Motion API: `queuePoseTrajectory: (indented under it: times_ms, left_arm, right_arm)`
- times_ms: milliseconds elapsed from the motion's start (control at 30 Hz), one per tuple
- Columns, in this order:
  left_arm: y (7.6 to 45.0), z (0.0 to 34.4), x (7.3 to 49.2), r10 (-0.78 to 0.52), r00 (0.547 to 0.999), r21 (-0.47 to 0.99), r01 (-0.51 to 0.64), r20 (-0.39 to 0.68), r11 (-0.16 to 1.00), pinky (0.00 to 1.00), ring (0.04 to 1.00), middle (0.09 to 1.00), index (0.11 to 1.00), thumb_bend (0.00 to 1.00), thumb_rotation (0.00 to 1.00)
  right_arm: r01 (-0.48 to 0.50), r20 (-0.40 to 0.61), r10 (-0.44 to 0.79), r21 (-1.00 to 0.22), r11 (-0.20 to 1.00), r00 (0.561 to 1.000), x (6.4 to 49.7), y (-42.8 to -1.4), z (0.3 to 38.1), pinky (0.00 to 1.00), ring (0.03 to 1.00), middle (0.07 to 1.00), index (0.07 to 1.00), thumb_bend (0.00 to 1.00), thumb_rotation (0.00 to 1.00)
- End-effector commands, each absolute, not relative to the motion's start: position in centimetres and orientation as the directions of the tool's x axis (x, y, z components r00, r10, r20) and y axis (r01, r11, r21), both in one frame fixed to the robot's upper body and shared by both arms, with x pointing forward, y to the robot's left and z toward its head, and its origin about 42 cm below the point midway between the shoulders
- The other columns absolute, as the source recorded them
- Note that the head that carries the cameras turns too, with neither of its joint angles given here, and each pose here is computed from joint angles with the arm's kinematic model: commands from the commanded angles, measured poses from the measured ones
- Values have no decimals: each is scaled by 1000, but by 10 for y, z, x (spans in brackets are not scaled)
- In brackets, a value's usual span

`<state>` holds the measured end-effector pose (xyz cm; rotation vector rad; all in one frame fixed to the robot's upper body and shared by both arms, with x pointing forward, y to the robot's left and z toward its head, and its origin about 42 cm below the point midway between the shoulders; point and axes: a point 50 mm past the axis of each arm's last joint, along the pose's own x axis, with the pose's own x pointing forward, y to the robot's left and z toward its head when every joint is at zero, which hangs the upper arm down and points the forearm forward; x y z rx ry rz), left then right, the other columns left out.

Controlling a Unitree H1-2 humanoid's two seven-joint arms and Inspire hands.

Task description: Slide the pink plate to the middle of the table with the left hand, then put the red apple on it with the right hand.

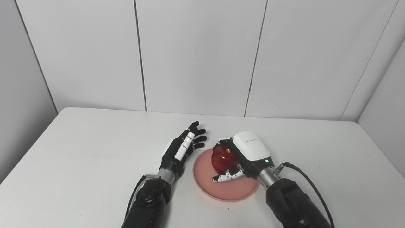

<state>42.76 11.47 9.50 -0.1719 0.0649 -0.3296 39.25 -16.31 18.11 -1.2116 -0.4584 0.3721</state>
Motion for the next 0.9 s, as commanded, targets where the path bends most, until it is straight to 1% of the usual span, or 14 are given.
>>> queuePoseTrajectory:
  times_ms: [0, 100, 367, 733, 800, 867]
  left_arm:
    - [122, 62, 410, -322, 929, -202, 285, -184, 937, 790, 806, 840, 891, 791, 786]
    - [122, 61, 410, -325, 928, -205, 288, -183, 935, 817, 807, 837, 887, 790, 784]
    - [122, 61, 410, -324, 928, -199, 288, -185, 937, 809, 803, 839, 886, 787, 788]
    - [122, 62, 409, -328, 926, -209, 289, -188, 934, 828, 809, 845, 895, 785, 785]
    - [123, 62, 409, -329, 925, -211, 289, -189, 934, 827, 807, 844, 895, 788, 782]
    - [123, 62, 409, -329, 925, -206, 290, -188, 934, 821, 806, 845, 896, 779, 789]
  right_arm:
    - [37, 223, 512, -937, 348, 829, 399, -159, 201, 287, 356, 462, 492, 495, 174]
    - [35, 219, 513, -938, 344, 830, 400, -160, 198, 297, 366, 467, 492, 495, 175]
    - [18, 198, 515, -943, 333, 834, 401, -161, 189, 312, 378, 470, 492, 495, 175]
    - [9, 183, 505, -945, 327, 844, 402, -163, 184, 301, 372, 465, 492, 495, 179]
    - [7, 178, 502, -946, 323, 846, 402, -163, 183, 308, 379, 469, 493, 494, 182]
    - [6, 173, 501, -948, 317, 848, 402, -163, 184, 336, 409, 492, 494, 494, 185]
